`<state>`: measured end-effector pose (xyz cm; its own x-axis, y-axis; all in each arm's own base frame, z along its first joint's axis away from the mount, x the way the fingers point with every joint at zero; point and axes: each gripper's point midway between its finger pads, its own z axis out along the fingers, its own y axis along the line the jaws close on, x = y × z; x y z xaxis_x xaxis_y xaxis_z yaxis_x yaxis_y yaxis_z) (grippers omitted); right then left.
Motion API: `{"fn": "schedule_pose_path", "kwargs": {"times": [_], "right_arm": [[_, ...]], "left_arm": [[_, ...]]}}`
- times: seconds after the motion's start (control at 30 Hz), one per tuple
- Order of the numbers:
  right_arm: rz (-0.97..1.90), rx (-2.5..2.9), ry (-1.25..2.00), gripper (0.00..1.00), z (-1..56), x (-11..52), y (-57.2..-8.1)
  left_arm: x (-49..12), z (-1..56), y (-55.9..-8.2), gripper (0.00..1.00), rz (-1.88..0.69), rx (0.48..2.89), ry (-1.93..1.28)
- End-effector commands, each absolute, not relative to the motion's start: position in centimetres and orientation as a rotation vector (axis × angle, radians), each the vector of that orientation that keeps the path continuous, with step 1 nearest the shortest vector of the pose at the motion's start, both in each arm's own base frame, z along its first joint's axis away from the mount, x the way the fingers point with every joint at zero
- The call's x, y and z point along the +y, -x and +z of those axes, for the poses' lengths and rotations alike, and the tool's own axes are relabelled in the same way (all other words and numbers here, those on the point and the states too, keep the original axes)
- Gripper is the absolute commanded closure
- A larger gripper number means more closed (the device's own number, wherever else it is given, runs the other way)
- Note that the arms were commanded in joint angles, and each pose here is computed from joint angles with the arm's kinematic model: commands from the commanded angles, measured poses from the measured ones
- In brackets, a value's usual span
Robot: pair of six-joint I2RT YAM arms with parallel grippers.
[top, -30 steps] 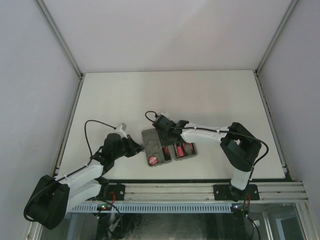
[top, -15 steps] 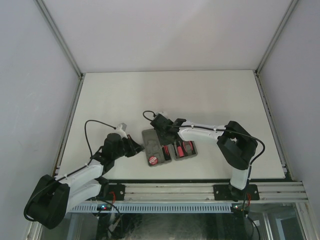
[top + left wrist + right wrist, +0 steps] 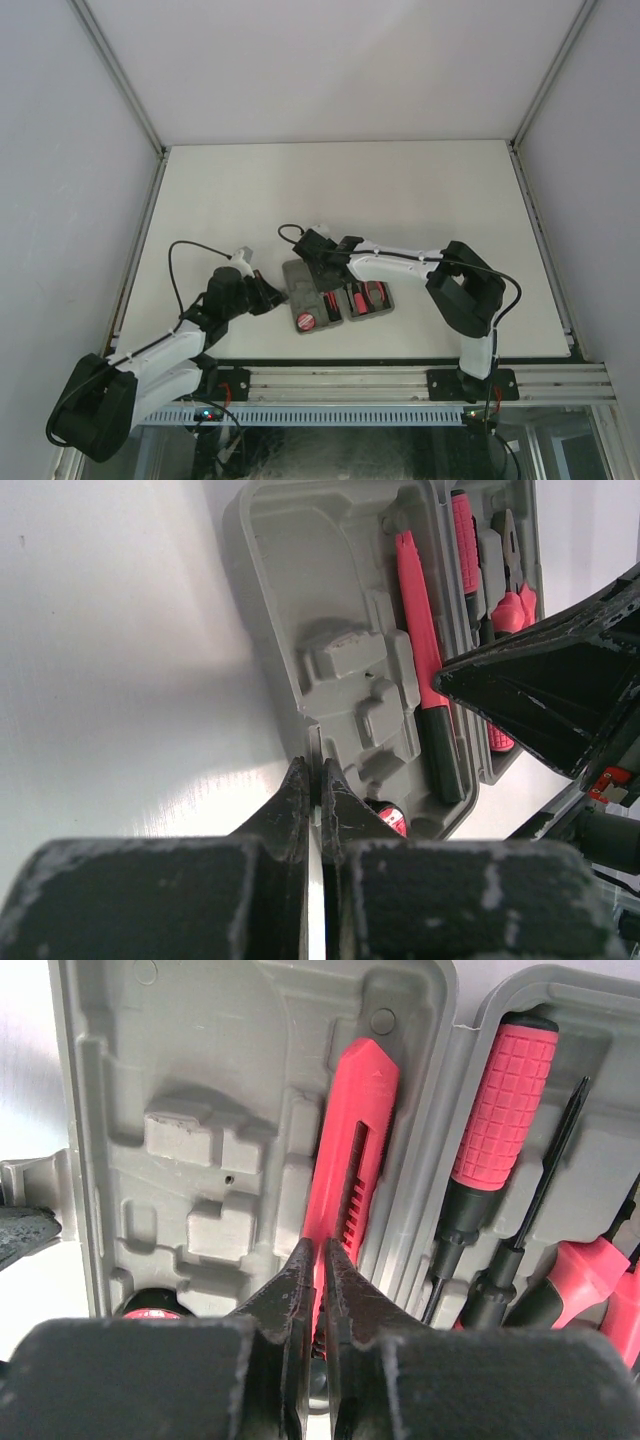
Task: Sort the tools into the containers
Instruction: Adjust the utility knife in the storage box.
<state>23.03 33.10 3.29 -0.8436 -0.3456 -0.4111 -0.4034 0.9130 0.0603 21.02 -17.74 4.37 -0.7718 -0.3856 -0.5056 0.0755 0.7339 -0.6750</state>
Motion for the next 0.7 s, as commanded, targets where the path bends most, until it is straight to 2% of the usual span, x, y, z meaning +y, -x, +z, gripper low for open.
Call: {"fn": "schedule_pose_path", "kwargs": {"times": [0.0, 0.67], "right_arm": [[0.084, 2.868, 0.664, 0.97, -1.9, 30.9, -18.7], [0.025, 2.957, 0.679, 0.99, -5.2, 28.3, -17.0]], "left_arm": [[-17.9, 4.8, -20.8, 1.0, -0.948, 2.274, 0.204], [-18.0, 5.0, -20.9, 1.0, -0.952, 2.273, 0.204]]}}
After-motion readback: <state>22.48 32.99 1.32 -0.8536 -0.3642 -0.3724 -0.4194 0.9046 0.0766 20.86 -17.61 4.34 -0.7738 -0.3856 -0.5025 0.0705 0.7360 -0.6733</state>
